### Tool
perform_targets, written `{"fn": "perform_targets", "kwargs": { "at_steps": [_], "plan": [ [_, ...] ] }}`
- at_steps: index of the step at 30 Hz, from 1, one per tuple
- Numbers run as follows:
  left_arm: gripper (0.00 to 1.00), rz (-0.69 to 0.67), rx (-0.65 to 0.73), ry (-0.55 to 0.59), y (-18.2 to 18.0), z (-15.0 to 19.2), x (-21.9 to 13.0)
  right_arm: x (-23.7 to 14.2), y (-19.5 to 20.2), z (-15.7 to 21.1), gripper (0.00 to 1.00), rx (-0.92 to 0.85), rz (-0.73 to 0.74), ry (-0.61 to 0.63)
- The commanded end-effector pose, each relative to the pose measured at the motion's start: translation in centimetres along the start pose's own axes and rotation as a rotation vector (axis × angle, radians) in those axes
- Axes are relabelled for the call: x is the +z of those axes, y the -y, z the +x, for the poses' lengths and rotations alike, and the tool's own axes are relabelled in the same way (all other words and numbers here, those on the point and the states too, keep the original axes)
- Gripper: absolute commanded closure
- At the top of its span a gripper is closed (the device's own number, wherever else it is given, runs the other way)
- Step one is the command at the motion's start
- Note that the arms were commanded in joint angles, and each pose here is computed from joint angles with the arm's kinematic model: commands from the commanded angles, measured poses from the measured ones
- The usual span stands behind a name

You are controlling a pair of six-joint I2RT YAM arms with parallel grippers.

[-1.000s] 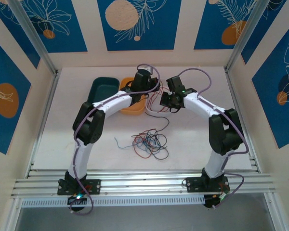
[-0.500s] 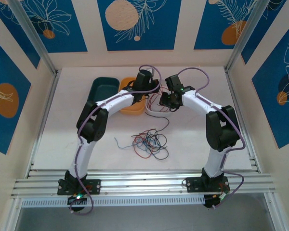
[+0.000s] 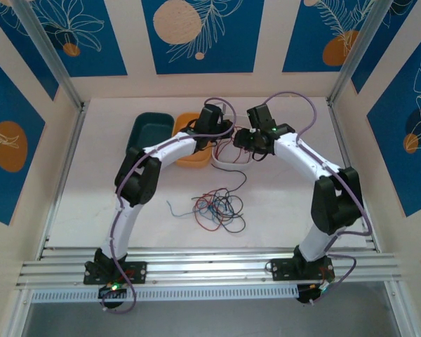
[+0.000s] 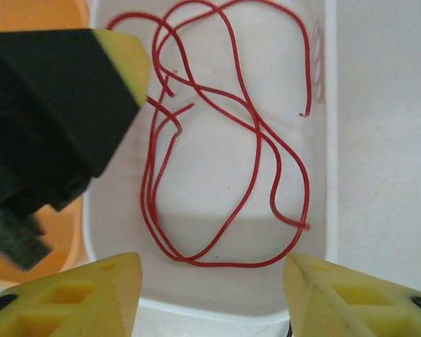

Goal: Untangle the cables

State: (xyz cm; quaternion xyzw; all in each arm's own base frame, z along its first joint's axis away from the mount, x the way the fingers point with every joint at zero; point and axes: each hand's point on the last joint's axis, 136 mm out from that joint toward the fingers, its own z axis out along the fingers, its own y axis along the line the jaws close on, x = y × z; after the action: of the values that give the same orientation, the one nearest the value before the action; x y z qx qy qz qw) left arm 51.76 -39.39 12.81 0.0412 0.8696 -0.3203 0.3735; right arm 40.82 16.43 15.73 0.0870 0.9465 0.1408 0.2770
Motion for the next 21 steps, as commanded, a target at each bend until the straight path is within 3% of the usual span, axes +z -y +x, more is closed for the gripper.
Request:
{"fn": "perform_targets", "kwargs": {
  "at_steps": [1, 12, 17, 21],
  "plan": [
    [0.75, 0.028, 0.015, 0.002, 0.3, -1.1, 0.1, -2.2, 0.4, 0.2, 0.40, -0.019, 0.010, 0.030],
    [0.33, 0.039, 0.075, 0.038, 2.0, -3.5, -2.2, -6.8, 0.9, 0.4, 0.33, -0.021, -0.029, 0.125],
    [0.11, -0.004, 0.112, 0.066, 1.9, -4.8, -3.7, -6.8, 2.3, 0.8, 0.39, 0.015, 0.035, 0.112],
    [0.00, -0.037, 0.123, 0.079, 1.5, -5.4, -4.4, -6.1, 2.7, 1.2, 0.45, 0.029, 0.054, 0.092]
  ]
}}
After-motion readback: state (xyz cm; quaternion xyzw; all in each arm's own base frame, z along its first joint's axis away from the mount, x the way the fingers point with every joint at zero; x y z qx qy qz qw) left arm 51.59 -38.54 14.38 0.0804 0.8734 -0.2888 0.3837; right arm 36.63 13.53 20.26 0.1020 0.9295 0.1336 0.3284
